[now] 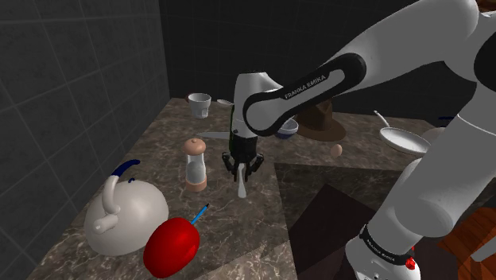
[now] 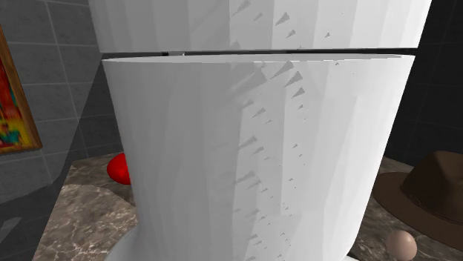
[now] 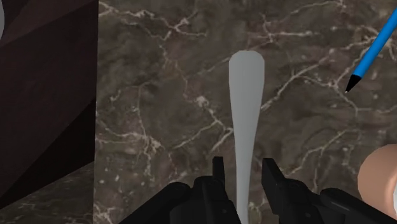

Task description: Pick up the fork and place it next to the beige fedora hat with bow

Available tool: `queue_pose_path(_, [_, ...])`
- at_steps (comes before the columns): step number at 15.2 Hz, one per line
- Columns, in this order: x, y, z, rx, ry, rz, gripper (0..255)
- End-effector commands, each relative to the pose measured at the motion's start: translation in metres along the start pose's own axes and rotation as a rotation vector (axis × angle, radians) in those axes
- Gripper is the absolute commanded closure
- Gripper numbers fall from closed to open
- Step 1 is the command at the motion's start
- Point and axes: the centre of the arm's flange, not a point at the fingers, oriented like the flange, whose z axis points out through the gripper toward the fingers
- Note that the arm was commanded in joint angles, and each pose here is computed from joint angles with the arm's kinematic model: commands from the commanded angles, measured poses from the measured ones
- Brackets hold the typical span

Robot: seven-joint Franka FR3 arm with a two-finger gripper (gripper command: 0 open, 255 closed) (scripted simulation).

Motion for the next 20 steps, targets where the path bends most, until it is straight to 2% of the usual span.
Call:
queue_pose_path(1, [-0.001,0.0,-0.011,0.0,0.0,0.0,255])
queue_pose_path(20, [-0.015,-0.001,-0.111,0.0,0.0,0.0,255])
